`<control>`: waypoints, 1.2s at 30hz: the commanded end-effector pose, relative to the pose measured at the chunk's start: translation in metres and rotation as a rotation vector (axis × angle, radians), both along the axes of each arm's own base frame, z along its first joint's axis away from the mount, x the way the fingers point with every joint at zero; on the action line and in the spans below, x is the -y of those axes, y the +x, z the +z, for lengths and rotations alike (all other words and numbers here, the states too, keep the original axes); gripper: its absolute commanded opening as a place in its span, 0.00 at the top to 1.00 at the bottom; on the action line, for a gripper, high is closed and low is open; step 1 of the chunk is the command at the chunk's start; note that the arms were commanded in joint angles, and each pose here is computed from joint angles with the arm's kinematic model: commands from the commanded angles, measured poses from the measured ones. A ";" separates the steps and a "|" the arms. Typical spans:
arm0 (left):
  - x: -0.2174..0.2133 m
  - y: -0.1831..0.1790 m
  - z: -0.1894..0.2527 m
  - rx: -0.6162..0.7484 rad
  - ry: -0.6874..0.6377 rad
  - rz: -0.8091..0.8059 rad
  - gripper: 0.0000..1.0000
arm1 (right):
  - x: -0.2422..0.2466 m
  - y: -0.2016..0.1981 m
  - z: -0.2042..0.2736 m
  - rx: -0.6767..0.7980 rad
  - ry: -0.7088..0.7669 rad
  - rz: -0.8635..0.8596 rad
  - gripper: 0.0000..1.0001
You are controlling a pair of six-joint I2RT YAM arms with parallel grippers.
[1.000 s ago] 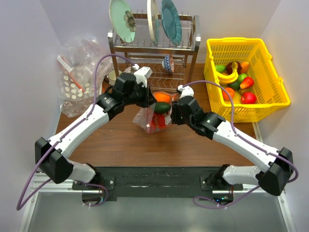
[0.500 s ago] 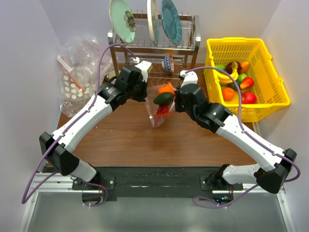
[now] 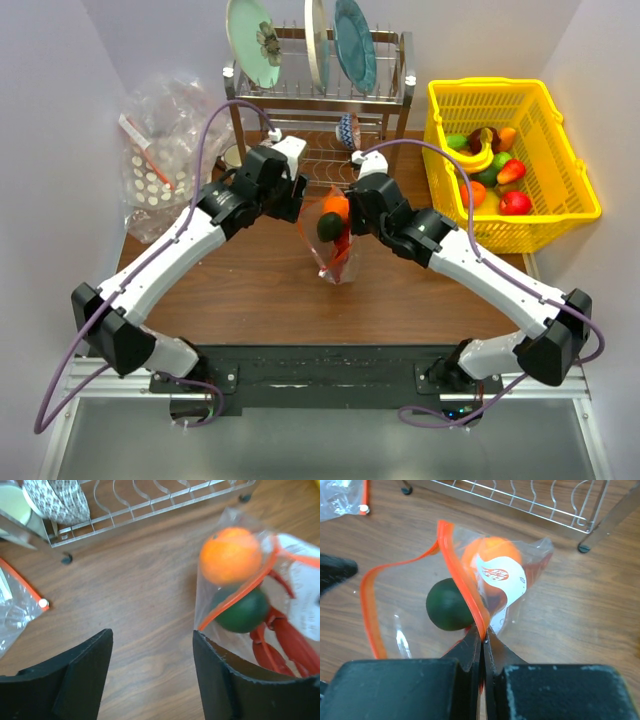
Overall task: Place the food in the zip-top bag and seal the zipper
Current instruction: Adjust the zipper food storage bag at the center of the board.
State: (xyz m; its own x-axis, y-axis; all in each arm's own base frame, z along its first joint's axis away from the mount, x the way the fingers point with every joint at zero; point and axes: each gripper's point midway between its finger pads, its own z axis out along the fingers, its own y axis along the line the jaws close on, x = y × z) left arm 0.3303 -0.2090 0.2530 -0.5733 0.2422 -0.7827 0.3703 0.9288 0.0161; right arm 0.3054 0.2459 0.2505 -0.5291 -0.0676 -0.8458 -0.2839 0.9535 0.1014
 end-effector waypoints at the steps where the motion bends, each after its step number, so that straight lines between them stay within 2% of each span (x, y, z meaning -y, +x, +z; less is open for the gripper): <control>1: 0.014 0.001 0.061 0.138 -0.151 -0.056 0.29 | -0.016 0.003 0.025 0.080 0.136 0.035 1.00; 3: 0.024 -0.001 0.055 0.120 -0.188 -0.092 0.27 | -0.021 0.002 0.030 0.098 0.203 0.044 1.00; 4: 0.038 -0.004 0.057 0.111 -0.249 -0.138 0.25 | -0.018 -0.001 0.028 0.099 0.214 0.037 1.00; 6: 0.049 -0.011 0.042 0.071 -0.294 -0.174 0.15 | -0.019 -0.002 0.031 0.109 0.245 0.026 1.00; 8: 0.063 -0.013 0.037 0.054 -0.346 -0.205 0.14 | -0.014 -0.002 0.032 0.115 0.254 0.007 1.00; 10: 0.067 -0.012 0.025 0.035 -0.342 -0.197 0.13 | -0.011 -0.003 0.033 0.123 0.278 -0.012 1.00; 22: 0.079 -0.015 -0.035 -0.053 -0.247 -0.175 0.18 | -0.013 -0.004 0.045 0.141 0.356 -0.025 1.00; 25: 0.067 -0.006 -0.060 -0.057 -0.177 -0.095 0.26 | -0.010 -0.006 0.052 0.155 0.378 -0.030 1.00; 29: 0.056 -0.010 -0.097 -0.082 -0.045 -0.029 0.26 | -0.002 -0.008 0.060 0.183 0.413 -0.057 1.00; 32: 0.060 -0.016 -0.115 -0.112 -0.029 -0.029 0.27 | 0.001 -0.010 0.071 0.212 0.452 -0.065 1.00; 36: 0.064 -0.014 -0.111 -0.090 -0.055 -0.021 0.30 | 0.004 -0.008 0.076 0.218 0.451 -0.087 1.00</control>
